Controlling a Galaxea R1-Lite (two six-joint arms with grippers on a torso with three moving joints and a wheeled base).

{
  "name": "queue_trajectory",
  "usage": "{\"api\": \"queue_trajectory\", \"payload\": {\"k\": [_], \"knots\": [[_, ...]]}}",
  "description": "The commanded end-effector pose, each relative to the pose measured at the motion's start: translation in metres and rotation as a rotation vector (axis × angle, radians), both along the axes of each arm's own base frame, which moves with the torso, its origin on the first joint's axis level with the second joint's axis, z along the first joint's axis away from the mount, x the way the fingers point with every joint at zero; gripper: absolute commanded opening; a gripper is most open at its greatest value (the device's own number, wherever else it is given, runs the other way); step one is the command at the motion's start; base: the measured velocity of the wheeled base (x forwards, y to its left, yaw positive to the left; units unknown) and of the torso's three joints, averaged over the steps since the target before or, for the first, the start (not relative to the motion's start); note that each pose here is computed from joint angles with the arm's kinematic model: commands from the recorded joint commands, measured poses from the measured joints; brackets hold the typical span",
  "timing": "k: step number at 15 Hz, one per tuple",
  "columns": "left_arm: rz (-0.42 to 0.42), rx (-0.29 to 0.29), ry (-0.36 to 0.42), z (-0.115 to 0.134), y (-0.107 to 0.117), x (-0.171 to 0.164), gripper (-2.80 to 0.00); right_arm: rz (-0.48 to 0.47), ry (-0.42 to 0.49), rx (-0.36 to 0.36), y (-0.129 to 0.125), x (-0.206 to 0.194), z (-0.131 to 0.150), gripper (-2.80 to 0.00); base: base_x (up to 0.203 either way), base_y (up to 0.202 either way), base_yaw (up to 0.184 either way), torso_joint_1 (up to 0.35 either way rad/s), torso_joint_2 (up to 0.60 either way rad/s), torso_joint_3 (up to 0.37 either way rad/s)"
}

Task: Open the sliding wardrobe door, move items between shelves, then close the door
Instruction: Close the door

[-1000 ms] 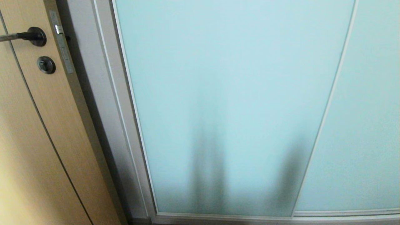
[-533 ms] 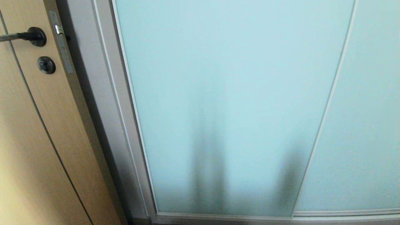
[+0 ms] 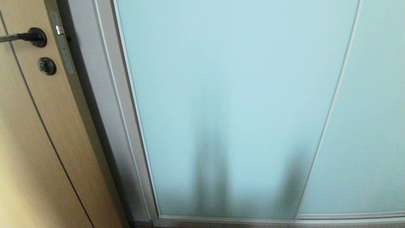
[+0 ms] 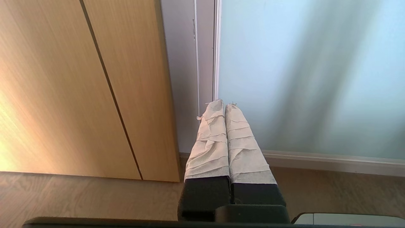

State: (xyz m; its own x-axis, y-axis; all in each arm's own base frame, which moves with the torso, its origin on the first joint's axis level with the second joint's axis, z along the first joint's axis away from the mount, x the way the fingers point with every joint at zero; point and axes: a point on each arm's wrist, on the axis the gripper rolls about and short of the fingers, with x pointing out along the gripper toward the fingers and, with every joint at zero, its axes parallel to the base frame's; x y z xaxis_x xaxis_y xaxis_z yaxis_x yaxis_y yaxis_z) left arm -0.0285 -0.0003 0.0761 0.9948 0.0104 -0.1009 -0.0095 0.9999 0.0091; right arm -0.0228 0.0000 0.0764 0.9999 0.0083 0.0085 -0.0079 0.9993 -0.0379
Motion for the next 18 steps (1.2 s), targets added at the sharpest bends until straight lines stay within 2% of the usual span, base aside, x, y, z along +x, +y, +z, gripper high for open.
{"api": "queue_trajectory", "payload": {"k": [1,4,18], "knots": [[0.000,0.000,0.003,-0.0003,0.0000,0.0002,-2.80,0.003,0.001,0.013,0.0000,-0.0001,-0.0003,-2.80,0.000,0.000,0.000,0.000,0.00,0.000],[0.000,0.000,0.003,-0.0001,0.0000,0.0001,-2.80,0.000,-0.002,0.047,0.0000,-0.0002,-0.0002,-2.80,0.000,0.000,0.000,0.000,0.00,0.000],[0.002,0.006,0.005,-0.0004,0.0000,0.0002,-2.80,0.000,-0.001,0.047,0.0000,-0.0002,-0.0003,-2.80,0.000,0.000,0.000,0.000,0.00,0.000]]}}
